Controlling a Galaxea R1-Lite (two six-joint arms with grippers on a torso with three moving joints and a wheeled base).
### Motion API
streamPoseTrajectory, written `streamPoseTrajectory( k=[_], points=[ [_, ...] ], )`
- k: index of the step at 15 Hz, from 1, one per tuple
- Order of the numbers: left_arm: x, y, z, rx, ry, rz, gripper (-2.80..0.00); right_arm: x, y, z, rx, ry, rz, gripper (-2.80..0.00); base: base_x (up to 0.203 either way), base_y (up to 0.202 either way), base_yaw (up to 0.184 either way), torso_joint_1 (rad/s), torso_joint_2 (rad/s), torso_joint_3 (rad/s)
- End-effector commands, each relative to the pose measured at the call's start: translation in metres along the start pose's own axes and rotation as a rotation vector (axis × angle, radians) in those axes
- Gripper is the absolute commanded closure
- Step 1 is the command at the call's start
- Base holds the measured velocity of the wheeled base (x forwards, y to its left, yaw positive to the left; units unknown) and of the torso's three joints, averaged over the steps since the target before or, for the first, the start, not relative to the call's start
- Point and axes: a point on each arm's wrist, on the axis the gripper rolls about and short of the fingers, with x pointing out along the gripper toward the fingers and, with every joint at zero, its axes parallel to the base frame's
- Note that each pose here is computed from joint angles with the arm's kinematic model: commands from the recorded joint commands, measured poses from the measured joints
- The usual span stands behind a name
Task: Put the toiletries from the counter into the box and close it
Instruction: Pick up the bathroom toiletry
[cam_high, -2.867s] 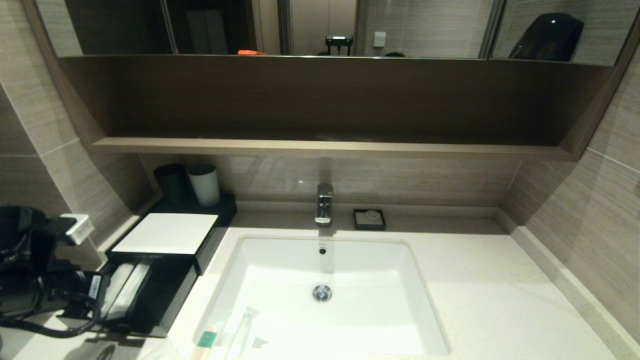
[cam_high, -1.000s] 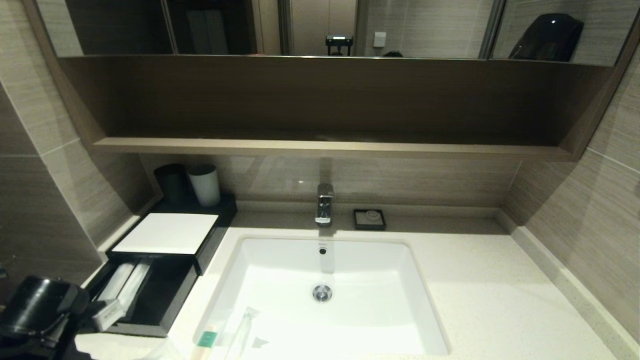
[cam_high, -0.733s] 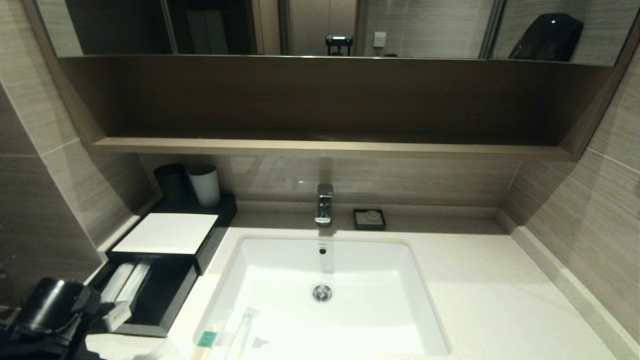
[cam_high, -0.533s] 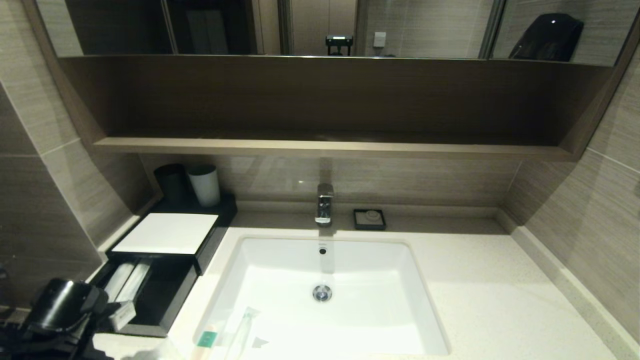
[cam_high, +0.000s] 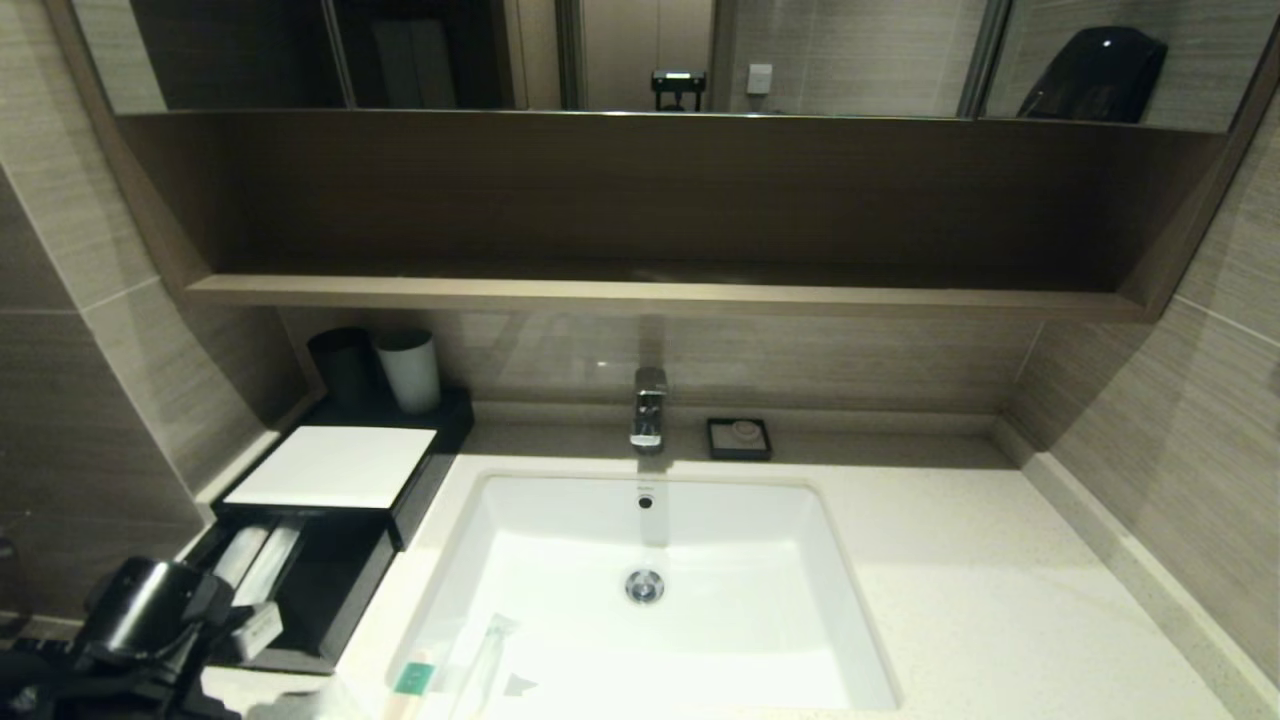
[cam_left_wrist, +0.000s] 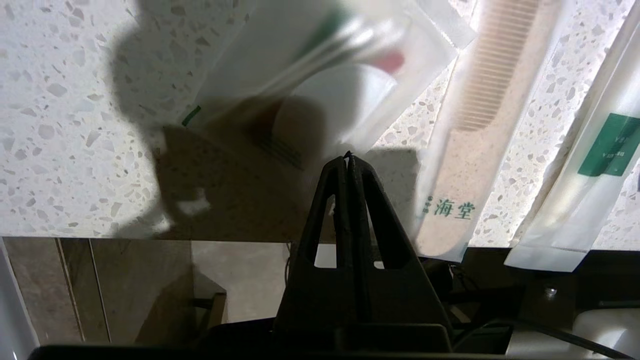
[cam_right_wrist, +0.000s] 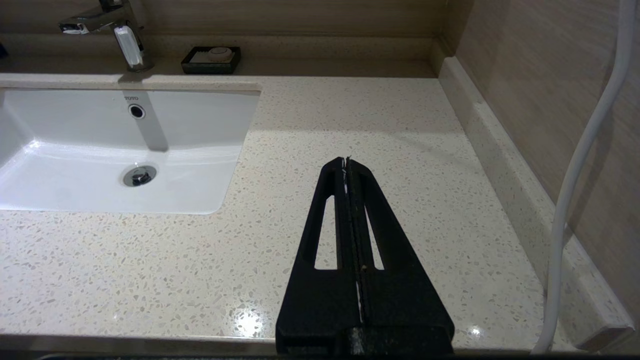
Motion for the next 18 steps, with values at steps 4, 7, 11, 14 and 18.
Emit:
streamPoseTrajectory(
  k=[4, 7, 11, 14, 18],
  points=[
    [0.004, 0.001, 0.002, -0.008, 0.006, 0.001, -2.80, 0.000, 0.000, 0.000, -0.001, -0.001, 0.000, 0.00, 0.000, 0.000, 0.000, 0.000, 0.00, 0.000],
    [0.004, 0.001, 0.003, -0.007, -0.005, 0.000, -2.80, 0.000, 0.000, 0.000, -0.002, 0.001, 0.000, 0.00, 0.000, 0.000, 0.000, 0.000, 0.00, 0.000],
    [0.008, 0.002, 0.008, -0.010, -0.001, 0.003, -2.80, 0.000, 0.000, 0.000, -0.001, 0.001, 0.000, 0.00, 0.000, 0.000, 0.000, 0.000, 0.00, 0.000],
    [0.010, 0.004, 0.011, -0.016, -0.011, 0.025, -2.80, 0.000, 0.000, 0.000, 0.000, 0.000, 0.000, 0.00, 0.000, 0.000, 0.000, 0.000, 0.00, 0.000],
    [0.014, 0.006, 0.013, -0.025, 0.006, 0.040, -2.80, 0.000, 0.000, 0.000, 0.000, 0.001, 0.000, 0.00, 0.000, 0.000, 0.000, 0.000, 0.00, 0.000]
  ],
)
